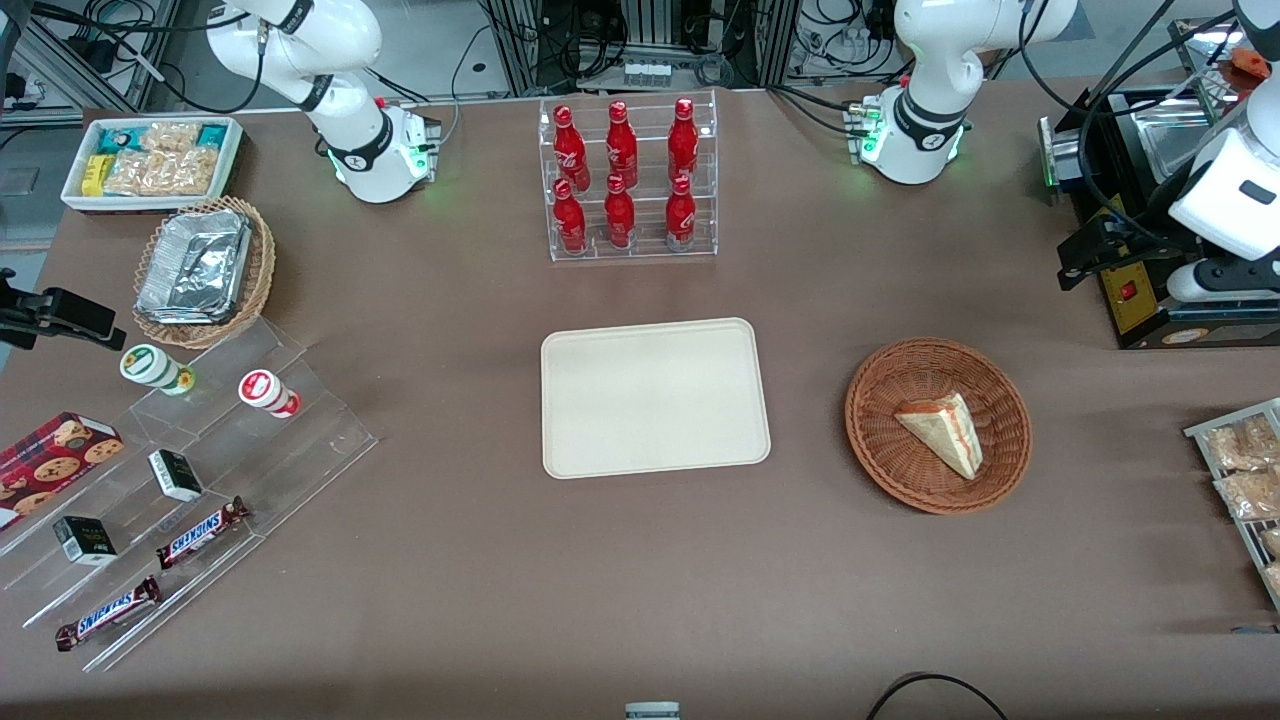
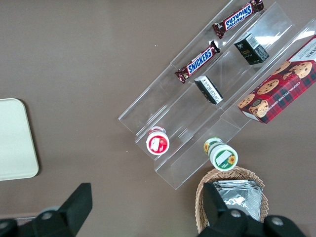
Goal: Place sandwich from basket to tray
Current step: 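Move the left gripper over the wicker basket toward the sandwich, then lower the left gripper and close it on the wrapped sandwich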
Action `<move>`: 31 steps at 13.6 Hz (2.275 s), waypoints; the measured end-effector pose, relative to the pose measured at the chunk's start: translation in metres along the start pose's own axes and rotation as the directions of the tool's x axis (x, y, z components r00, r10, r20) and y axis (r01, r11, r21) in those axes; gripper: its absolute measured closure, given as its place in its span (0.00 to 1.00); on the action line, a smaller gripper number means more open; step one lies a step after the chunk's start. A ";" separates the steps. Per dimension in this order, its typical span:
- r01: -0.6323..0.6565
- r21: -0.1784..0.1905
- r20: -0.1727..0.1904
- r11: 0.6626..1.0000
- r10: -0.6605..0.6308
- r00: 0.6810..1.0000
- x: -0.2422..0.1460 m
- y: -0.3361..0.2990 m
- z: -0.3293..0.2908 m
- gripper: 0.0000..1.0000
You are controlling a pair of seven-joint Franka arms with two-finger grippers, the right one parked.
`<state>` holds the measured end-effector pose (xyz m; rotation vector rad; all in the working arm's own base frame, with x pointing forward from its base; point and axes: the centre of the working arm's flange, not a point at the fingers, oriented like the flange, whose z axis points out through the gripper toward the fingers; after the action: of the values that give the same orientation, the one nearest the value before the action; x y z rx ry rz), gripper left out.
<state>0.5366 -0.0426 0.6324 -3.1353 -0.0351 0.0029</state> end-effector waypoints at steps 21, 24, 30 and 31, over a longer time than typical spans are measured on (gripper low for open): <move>0.442 -0.028 -0.042 0.897 -0.443 0.896 0.036 0.022 0.281 0.00; 0.528 -0.053 -0.058 0.848 -0.531 0.846 0.029 0.022 0.307 0.00; 0.569 -0.042 -0.026 0.822 -0.570 0.821 0.019 0.025 0.354 0.00; 0.569 -0.041 -0.022 0.821 -0.570 0.821 0.019 0.026 0.360 0.00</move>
<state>0.5558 -0.0661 0.2723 -3.0113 -0.9796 -0.0536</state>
